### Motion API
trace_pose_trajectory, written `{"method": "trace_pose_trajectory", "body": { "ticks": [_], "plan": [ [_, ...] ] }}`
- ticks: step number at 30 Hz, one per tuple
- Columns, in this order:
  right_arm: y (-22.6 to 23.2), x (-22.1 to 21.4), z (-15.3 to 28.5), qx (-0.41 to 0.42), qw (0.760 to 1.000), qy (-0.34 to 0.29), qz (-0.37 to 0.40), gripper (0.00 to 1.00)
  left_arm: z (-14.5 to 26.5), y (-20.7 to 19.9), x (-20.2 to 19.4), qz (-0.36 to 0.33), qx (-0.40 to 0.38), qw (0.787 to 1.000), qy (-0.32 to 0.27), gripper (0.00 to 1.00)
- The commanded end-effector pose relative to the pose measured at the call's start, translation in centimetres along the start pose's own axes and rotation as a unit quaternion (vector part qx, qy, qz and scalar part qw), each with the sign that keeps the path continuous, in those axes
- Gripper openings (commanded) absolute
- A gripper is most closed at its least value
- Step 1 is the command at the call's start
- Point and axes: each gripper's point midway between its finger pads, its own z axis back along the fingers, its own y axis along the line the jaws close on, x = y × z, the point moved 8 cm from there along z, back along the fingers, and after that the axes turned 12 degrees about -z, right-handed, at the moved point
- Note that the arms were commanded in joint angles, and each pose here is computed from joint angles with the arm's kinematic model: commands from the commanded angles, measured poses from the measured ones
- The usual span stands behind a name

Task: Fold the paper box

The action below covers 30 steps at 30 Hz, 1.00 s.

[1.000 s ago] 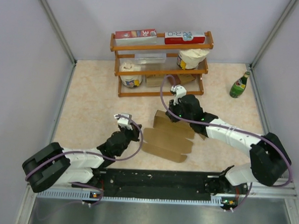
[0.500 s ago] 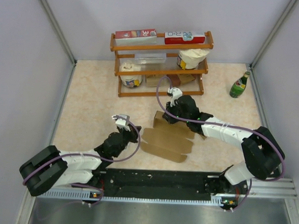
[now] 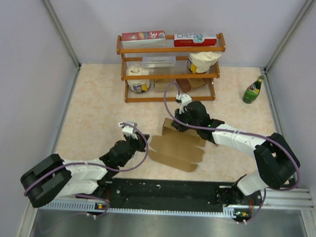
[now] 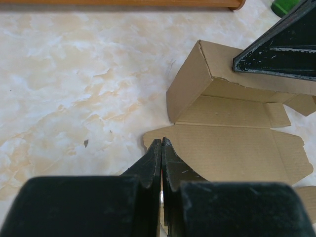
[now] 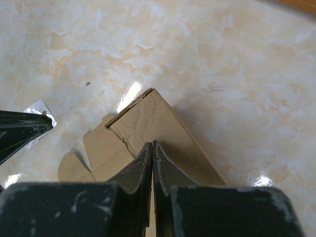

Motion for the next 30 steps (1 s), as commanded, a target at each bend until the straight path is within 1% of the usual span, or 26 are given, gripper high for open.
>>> {"method": "trace_pose_trajectory", "body": {
  "ticks": [1,6,7,9,16,21,27,28,30],
  "plan": [
    [-0.6,-0.8,-0.1,-0.017,0.999,0.024,0.018,0.00,0.2,0.1,0.0,0.007,-0.003,1.000,-0.007,0.00],
    [-0.2,-1.0,-0.3,-0.027,0.998,0.030,0.053,0.00,0.2,0.1,0.0,0.007,-0.003,1.000,-0.005,0.00],
    [-0.2,-1.4,-0.1,-0.033,0.997,0.044,0.059,0.00,0.2,0.1,-0.1,0.007,-0.003,1.000,-0.003,0.00],
    [-0.1,-1.7,-0.2,-0.040,0.995,0.049,0.071,0.00,0.1,0.0,-0.1,0.006,-0.004,1.000,-0.002,0.00],
    [0.0,-1.7,-0.1,-0.045,0.994,0.049,0.083,0.00,-0.1,-0.1,0.0,0.005,-0.006,1.000,0.002,0.00],
    [0.8,-0.5,0.6,-0.033,0.996,0.023,0.079,0.00,-0.3,-0.3,0.6,0.001,-0.006,1.000,-0.002,0.00],
    [2.3,2.5,2.0,-0.015,0.998,-0.026,0.061,0.01,-0.7,-0.6,2.4,-0.011,-0.001,1.000,-0.014,0.00],
    [2.4,3.0,2.3,-0.011,0.998,-0.033,0.055,0.03,-0.8,-0.6,2.8,-0.013,-0.001,1.000,-0.018,0.00],
    [2.6,3.9,3.0,-0.003,0.998,-0.048,0.042,0.11,-0.9,-0.6,3.6,-0.014,-0.001,1.000,-0.025,0.00]
  ]
}}
